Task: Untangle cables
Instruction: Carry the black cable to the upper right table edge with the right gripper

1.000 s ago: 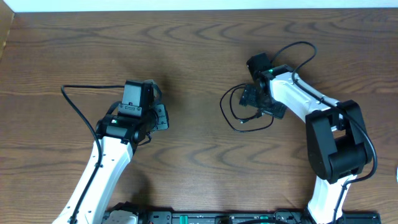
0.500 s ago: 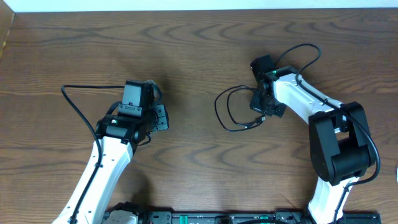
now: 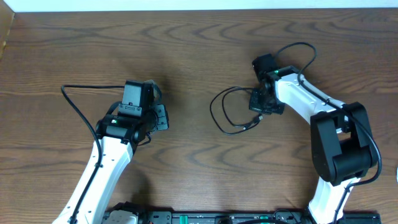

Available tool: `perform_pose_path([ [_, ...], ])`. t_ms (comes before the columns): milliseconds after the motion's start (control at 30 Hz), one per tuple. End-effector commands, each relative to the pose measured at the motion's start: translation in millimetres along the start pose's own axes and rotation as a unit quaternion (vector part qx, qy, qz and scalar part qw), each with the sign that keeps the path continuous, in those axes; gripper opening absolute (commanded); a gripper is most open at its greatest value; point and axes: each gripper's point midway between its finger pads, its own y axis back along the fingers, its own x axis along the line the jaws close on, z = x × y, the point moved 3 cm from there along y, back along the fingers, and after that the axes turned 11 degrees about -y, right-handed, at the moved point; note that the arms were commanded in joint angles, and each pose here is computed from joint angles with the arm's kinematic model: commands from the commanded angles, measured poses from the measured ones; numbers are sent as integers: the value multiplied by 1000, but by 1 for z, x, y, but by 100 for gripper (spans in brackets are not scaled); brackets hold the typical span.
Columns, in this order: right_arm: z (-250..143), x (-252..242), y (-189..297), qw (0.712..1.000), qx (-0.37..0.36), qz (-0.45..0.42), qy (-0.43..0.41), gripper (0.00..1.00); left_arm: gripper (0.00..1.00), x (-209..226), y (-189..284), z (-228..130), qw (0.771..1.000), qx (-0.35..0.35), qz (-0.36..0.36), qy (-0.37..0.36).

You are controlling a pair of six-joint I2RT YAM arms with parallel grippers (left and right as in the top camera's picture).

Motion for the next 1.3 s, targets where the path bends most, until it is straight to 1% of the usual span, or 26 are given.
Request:
perform_pose_path([
  [0,4,18,42,996,-21,72,58,1,16,2,2,0,1000,-4,7,-8],
  [167,6,23,94,988,-70,114,76,1,16,2,2,0,1000,-4,6,-8],
  [300,3,20,124,982,-97,131,94,1,16,2,2,0,1000,-4,6,-7],
  [433,0,19,147,976,-118,148,104,1,16,2,2,0,1000,-4,6,-7],
  [633,-11,19,171,967,-123,181,128,1,15,2,2,0,1000,-4,6,-7],
  [833,-22,11,203,958,-138,180,175,1,15,2,2,0,1000,-4,6,-7],
  [1000,-31,2,223,953,-131,162,222,1,16,2,2,0,1000,-4,6,-6],
  [1133,-20,-9,235,955,-160,123,217,1,15,-4,2,-1,1000,0,-15,-5],
  [1267,-7,-15,254,951,-188,123,210,1,15,-6,2,-3,1000,5,-23,-6],
])
